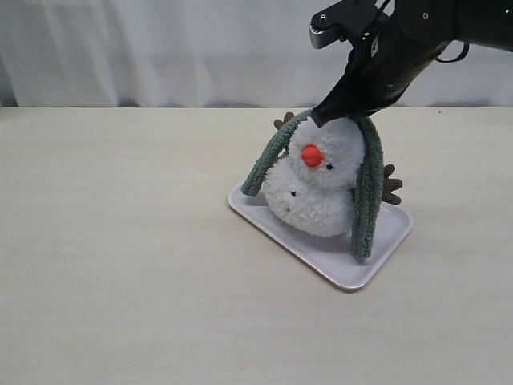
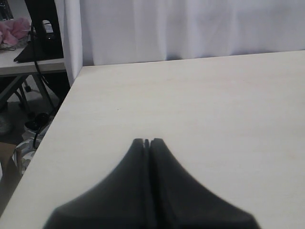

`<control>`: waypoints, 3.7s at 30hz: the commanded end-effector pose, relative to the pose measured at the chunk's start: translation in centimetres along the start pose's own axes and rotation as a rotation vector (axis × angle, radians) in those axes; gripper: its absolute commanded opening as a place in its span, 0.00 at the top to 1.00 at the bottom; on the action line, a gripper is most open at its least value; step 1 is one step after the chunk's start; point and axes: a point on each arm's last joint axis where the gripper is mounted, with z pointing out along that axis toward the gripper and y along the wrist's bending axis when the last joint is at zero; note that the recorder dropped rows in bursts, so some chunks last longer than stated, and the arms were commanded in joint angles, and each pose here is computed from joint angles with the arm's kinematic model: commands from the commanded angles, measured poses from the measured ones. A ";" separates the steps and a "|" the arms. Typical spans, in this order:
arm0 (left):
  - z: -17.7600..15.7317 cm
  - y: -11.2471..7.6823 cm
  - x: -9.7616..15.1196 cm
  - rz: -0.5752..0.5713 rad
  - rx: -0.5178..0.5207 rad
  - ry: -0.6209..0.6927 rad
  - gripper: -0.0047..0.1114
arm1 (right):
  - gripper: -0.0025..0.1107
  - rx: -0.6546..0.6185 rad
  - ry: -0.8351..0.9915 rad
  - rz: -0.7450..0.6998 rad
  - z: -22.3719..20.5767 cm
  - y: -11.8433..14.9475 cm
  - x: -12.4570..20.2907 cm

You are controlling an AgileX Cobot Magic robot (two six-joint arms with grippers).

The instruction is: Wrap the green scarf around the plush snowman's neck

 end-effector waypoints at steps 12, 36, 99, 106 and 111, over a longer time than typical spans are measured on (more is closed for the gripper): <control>0.0 0.0 0.0 -0.004 0.001 -0.011 0.96 | 0.94 0.033 0.039 -0.026 1.1 -0.2 0.3; 0.0 0.0 0.0 -0.004 0.001 -0.011 0.96 | 0.94 -0.128 -0.027 0.102 -0.1 -1.7 0.4; 0.0 0.0 0.0 -0.004 0.001 -0.011 0.96 | 0.54 -0.216 0.042 0.275 -6.1 0.7 9.0; 0.0 0.0 0.0 -0.004 0.001 -0.011 0.96 | 0.54 -0.246 0.067 0.316 -2.9 2.8 13.4; 0.0 0.0 0.0 -0.004 0.001 -0.011 0.96 | 0.54 -0.203 -0.016 0.348 -1.6 3.1 14.8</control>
